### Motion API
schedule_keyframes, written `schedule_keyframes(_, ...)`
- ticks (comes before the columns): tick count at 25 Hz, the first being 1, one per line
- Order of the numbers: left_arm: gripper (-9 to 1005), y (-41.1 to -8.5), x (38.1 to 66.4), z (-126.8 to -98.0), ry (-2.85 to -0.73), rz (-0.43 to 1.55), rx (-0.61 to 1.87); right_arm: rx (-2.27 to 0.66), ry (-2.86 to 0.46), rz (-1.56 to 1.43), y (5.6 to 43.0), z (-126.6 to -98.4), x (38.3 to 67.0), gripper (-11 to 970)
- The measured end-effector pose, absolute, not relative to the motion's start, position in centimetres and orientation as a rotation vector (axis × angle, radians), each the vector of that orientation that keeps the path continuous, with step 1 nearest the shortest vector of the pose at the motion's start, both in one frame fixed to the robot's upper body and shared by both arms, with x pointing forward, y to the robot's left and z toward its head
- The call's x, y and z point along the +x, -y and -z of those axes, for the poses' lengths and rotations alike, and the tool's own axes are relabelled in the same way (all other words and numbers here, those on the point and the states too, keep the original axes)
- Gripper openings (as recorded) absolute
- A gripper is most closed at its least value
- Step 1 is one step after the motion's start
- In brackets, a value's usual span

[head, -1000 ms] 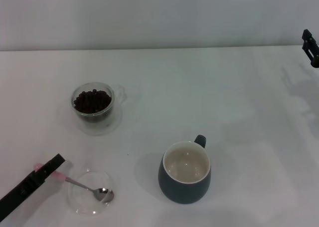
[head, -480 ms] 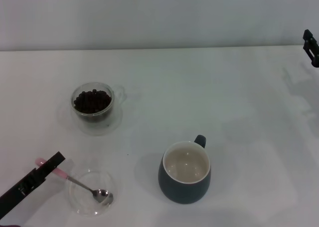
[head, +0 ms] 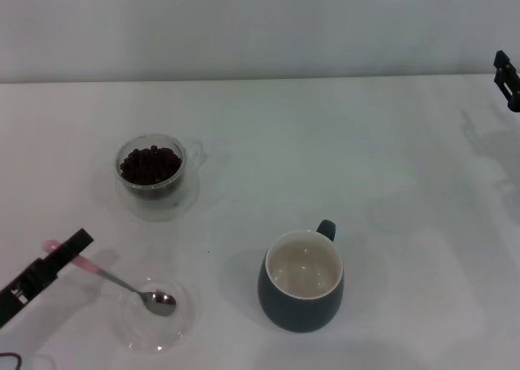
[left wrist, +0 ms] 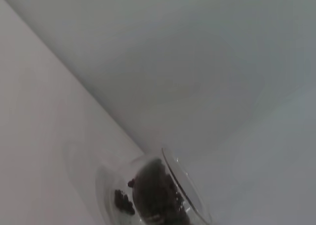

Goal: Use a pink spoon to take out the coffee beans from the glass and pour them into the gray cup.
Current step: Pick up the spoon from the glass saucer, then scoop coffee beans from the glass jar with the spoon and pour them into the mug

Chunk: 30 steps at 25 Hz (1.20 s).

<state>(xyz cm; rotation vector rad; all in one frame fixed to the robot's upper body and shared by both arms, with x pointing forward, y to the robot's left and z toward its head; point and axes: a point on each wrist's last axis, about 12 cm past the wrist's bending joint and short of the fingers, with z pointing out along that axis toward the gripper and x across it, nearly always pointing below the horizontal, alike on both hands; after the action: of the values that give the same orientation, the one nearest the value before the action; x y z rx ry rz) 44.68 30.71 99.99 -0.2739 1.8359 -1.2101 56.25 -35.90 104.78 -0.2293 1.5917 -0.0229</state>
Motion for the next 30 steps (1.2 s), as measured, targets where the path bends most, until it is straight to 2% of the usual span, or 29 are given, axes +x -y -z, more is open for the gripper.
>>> schedule_keyframes(5, 135, -31.7, 44.9, -100.8, -1.777, 1.24, -0.334, -0.227, -1.595, 0.024, 36.0, -104.7, 56.1, 556)
schedule_keyframes(11, 134, -33.5, 46.4, -103.7, -1.616, 1.257, -0.288, -0.223, -1.599, 0.027, 36.1, -104.6, 56.0, 556)
schedule_keyframes(16, 132, -34.6, 50.8, -106.9, -1.575, 1.211, -0.206, -0.222, -1.601, 0.028, 36.1, -104.5, 56.0, 555)
schedule_keyframes(22, 132, -34.7, 56.7, -109.9, -1.686, 1.097, -0.049, -0.219, -1.604, 0.028, 36.1, -104.5, 55.9, 555)
schedule_keyframes(30, 132, -33.8, 60.3, -111.4, -1.777, 0.963, 0.071, -0.219, -1.609, 0.022, 35.9, -104.4, 56.0, 555)
